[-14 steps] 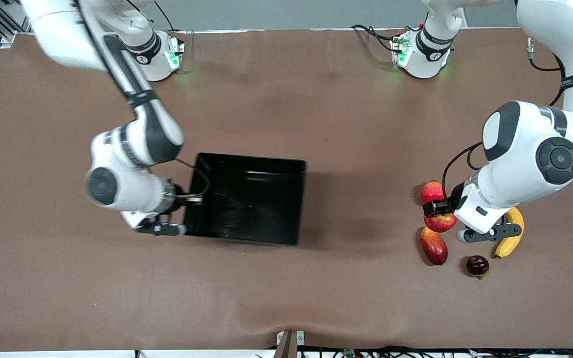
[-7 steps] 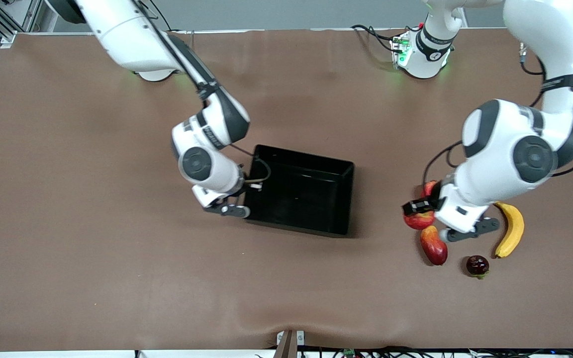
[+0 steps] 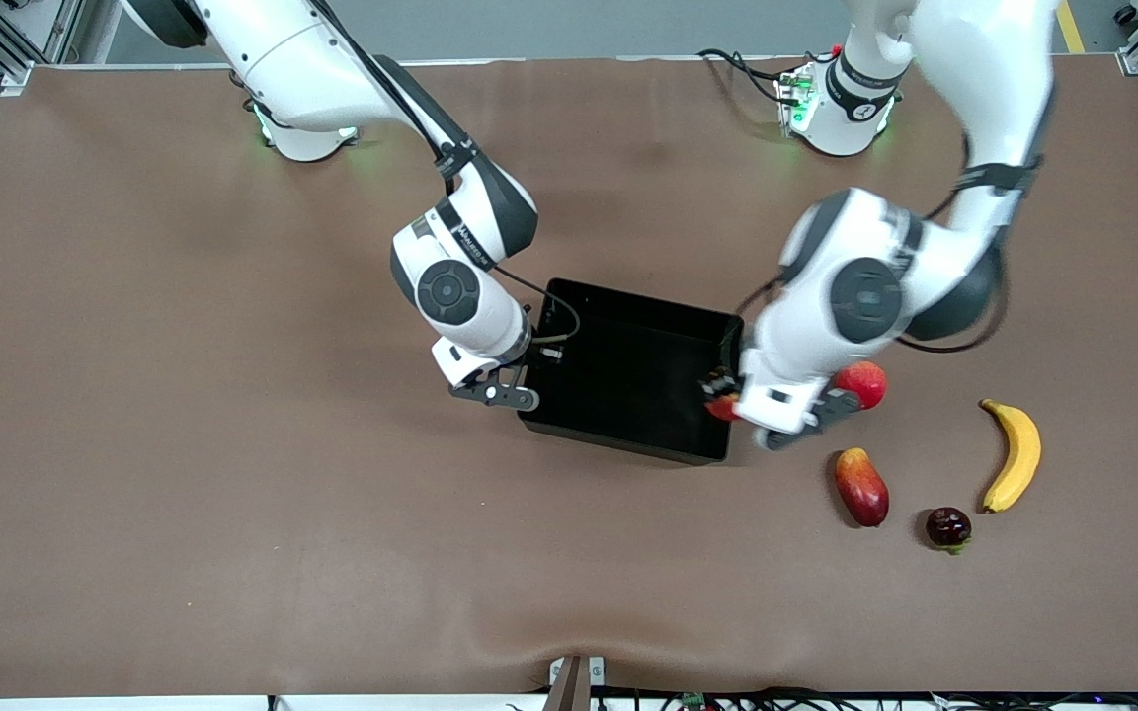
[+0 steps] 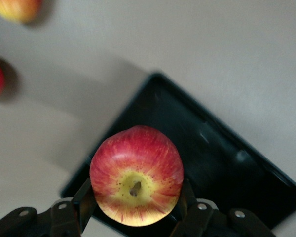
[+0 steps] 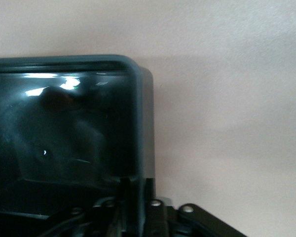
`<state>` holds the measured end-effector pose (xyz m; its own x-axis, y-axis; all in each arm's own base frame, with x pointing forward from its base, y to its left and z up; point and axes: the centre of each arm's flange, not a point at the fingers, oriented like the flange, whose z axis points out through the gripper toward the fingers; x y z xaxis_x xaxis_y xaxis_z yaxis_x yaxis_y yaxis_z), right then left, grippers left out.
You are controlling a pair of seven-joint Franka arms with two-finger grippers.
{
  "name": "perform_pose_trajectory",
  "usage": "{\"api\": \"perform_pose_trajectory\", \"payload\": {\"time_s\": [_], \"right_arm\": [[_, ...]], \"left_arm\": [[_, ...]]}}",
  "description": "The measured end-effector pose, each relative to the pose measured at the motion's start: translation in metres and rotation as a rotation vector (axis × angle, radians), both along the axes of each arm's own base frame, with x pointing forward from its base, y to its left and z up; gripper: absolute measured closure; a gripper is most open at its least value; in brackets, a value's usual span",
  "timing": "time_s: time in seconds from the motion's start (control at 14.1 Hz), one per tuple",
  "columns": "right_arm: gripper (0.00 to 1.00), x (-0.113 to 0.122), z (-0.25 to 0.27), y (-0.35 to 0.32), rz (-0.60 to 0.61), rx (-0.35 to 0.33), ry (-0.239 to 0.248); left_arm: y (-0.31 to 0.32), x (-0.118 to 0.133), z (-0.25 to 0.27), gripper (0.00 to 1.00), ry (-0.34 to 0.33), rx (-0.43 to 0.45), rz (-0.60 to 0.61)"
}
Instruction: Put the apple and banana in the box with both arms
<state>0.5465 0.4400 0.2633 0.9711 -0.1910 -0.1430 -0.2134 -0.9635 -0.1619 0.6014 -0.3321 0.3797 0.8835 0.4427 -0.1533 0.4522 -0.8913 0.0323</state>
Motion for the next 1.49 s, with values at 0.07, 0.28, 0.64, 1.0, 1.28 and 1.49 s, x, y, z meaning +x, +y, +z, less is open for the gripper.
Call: {"api": "perform_pose_trajectory", "payload": {"time_s": [0.07, 0.28, 0.64, 1.0, 1.28, 1.49], "right_arm": [[0.66, -0.001, 0.001, 0.003, 0.004, 0.002, -0.006], [0.36, 0.004, 0.008, 0.002, -0.001, 0.007, -0.021], [0.00, 0.018, 0.044, -0.009, -0.022, 0.022, -0.056], [0.00, 0.040, 0.088, -0.057, 0.030, 0.009, -0.051], [0.00, 0.069, 0.088, -0.124, 0.151, 0.000, -0.035], [0.00, 0.086, 0.090, -0.176, 0.196, 0.000, -0.013]], "left_arm": [[-0.017, -0.012, -0.012, 0.29, 0.024, 0.015, 0.012], [-0.042, -0.040, -0.053, 0.29, 0.048, 0.041, 0.041], [-0.044, -0.076, -0.128, 0.29, 0.011, 0.119, 0.050], [-0.031, -0.071, -0.152, 0.29, -0.010, 0.158, 0.036], [-0.030, -0.069, -0.164, 0.29, -0.003, 0.158, 0.043], [-0.032, -0.060, -0.155, 0.03, -0.026, 0.141, 0.053]]}}
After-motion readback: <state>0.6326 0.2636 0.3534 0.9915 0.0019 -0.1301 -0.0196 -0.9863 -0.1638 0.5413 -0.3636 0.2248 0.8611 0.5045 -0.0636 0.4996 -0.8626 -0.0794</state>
